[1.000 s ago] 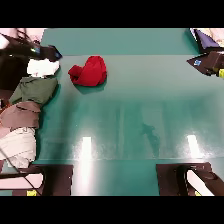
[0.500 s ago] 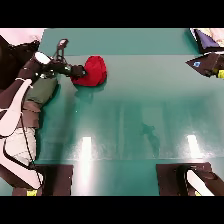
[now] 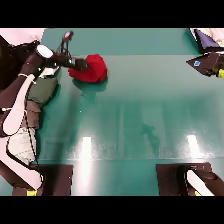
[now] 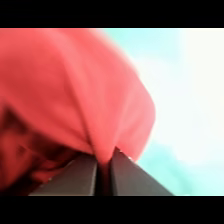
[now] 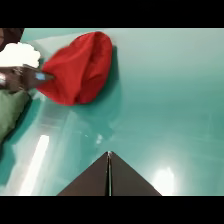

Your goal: Fold the shirts.

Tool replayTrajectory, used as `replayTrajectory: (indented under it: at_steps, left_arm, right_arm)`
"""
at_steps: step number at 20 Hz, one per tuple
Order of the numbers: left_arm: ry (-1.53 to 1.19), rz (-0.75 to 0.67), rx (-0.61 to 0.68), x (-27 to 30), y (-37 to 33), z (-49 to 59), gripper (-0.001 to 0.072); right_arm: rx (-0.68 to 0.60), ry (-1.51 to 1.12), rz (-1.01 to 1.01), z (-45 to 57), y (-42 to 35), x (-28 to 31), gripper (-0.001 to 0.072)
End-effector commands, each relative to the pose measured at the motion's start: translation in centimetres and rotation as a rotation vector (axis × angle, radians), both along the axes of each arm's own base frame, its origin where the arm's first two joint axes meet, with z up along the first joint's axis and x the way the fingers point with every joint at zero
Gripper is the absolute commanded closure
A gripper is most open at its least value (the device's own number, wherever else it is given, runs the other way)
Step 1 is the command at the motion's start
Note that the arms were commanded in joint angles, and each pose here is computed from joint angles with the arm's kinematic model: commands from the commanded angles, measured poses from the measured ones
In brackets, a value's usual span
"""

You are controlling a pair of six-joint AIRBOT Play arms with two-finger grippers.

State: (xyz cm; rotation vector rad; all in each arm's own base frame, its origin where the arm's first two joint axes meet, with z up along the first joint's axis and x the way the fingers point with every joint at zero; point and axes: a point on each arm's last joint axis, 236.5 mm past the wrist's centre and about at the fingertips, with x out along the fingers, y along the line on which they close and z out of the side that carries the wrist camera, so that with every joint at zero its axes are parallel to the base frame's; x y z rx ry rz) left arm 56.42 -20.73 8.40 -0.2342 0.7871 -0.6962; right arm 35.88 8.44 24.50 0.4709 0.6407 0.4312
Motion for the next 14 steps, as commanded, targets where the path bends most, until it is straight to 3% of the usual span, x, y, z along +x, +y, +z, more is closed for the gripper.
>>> replayTrajectory:
  at_steps: [1,4,7,11,14]
  left_arm:
    - [-0.162,-0.164,-0.127,-3.3,-3.4,13.2,0.0679]
    - [-0.420,-0.273,-0.213,-10.4,-5.7,26.6,0.0679]
    - [-0.587,-0.404,-0.217,-19.3,-8.2,33.6,0.0679]
    - [-0.630,-0.595,-0.241,-28.4,-11.7,36.1,0.0678]
    - [-0.547,-0.665,-0.180,-29.4,-13.3,32.4,0.0678]
  right_arm:
    - [0.000,-0.077,-0.037,2.3,-0.6,0.8,0.0695]
    - [-0.023,-0.216,-0.068,7.6,-1.1,1.1,0.0694]
    - [-0.039,-0.320,-0.074,12.1,-1.2,0.8,0.0694]
    - [-0.060,-0.375,-0.045,15.3,-0.8,0.6,0.0695]
    - [-0.086,-0.359,0.007,15.8,0.0,0.1,0.0694]
